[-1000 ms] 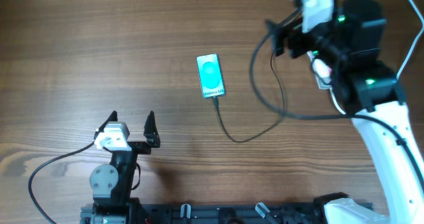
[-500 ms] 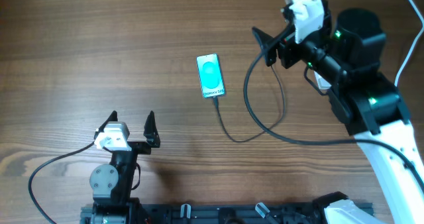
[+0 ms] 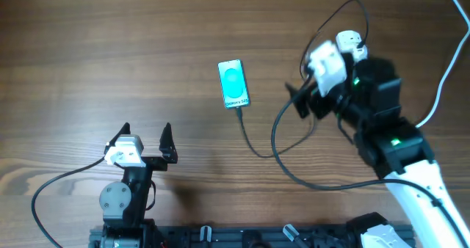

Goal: Plug charger to phone and switch on socket

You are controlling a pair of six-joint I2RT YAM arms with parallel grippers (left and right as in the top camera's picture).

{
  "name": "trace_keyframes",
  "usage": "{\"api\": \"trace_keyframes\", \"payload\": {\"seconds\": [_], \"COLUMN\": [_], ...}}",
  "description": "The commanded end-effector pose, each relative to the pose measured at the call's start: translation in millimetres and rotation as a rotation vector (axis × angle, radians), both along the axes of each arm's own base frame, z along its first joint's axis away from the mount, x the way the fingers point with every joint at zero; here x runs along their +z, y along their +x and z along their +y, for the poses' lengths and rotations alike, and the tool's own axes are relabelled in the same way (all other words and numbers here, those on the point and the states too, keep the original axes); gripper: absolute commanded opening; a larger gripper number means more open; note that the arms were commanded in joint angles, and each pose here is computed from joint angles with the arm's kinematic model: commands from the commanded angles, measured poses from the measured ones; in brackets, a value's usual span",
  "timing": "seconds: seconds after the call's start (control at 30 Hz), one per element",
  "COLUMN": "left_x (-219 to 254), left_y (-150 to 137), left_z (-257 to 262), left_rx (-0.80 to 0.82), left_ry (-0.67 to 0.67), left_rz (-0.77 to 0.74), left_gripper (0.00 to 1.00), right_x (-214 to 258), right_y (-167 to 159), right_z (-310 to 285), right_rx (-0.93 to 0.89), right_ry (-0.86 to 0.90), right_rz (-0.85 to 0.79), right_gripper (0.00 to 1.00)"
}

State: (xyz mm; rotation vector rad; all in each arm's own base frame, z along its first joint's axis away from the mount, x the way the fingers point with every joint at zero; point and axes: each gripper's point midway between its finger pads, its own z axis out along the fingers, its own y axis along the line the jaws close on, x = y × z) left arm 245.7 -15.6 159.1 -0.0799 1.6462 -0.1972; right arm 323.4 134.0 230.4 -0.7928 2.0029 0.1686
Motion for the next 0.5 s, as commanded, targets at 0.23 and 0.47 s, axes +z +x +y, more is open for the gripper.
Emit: {"api": "trace_keyframes", "payload": {"seconds": [0.23, 0.47], "left_x": [-2, -2], "left_y": [0, 0], "left_z": [4, 4], "left_rx": [0.017, 0.017], "left_ry": [0.023, 0.024], "left_rz": [-0.004, -0.004], "left_gripper": [1.0, 1.0], "right_x": [-101, -120], "right_y": [-50, -54], "right_z": [-17, 3], "right_rx": [0.018, 0.081], "right_ry": [-0.091, 0.041], "right_rz": [0.17, 0.131], "right_gripper": [1.0, 1.0]}}
